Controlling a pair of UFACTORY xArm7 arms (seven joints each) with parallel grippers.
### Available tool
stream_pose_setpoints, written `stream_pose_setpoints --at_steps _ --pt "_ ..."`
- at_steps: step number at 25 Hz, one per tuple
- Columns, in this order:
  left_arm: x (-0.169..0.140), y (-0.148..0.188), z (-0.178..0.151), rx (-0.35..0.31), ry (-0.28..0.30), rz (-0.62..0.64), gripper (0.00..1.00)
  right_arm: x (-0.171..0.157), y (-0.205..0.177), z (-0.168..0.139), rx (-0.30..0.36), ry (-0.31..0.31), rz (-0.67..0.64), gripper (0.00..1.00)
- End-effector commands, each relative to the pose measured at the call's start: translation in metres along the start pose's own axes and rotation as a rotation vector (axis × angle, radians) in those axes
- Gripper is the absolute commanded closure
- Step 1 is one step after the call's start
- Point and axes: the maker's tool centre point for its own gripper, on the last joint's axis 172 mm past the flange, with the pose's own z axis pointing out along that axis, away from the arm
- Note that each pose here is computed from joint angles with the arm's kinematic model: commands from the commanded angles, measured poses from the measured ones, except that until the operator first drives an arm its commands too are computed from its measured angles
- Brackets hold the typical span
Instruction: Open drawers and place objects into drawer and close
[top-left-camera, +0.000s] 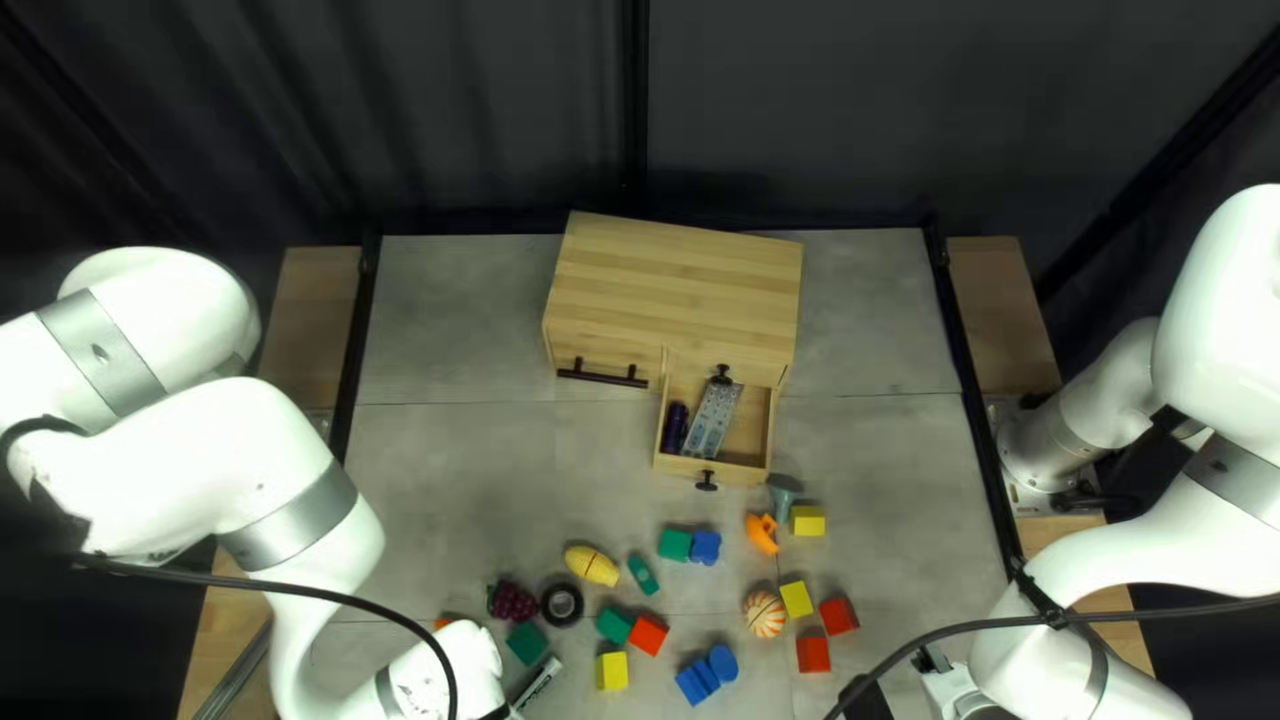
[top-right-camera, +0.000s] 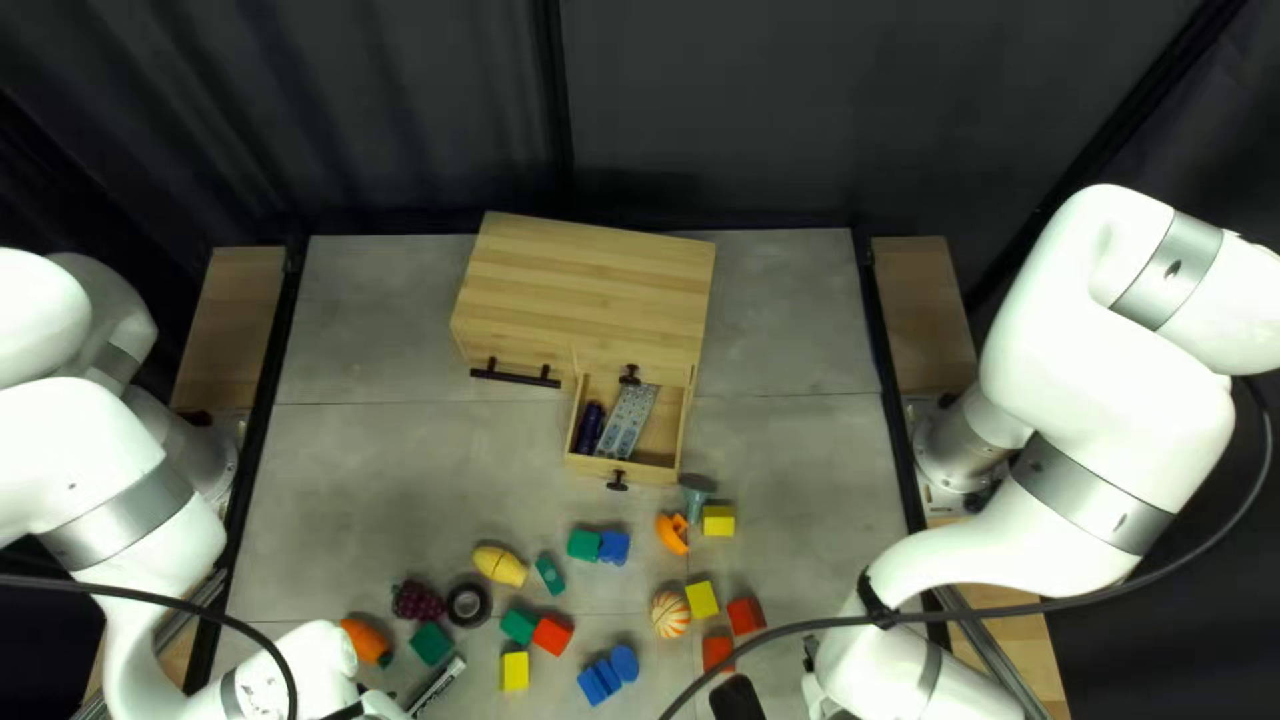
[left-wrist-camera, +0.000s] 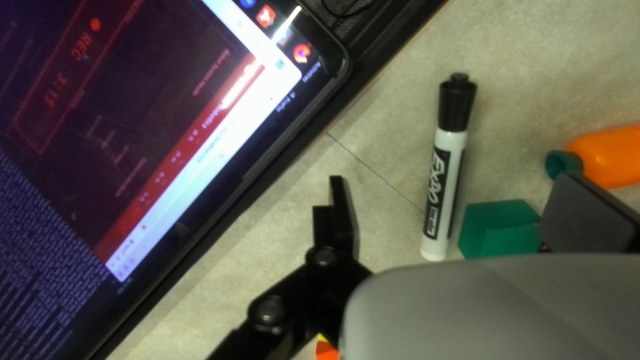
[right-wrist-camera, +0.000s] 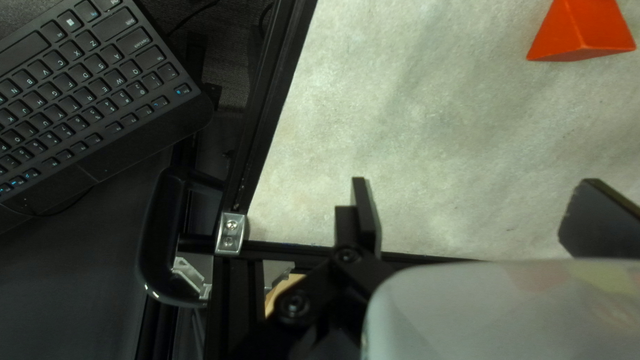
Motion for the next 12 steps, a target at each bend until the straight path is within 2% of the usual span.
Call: stream_pose_setpoints --at_steps 1,12 --pt "-0.005 0.000 0.011 0.000 0.003 -0.006 0.04 0.000 0.000 0.000 0.000 0.000 0.000 0.00" --pt "-0.008 -0.002 0.026 0.009 0.009 -0.004 0.21 0.000 0.000 0.000 0.000 0.000 0.000 0.00"
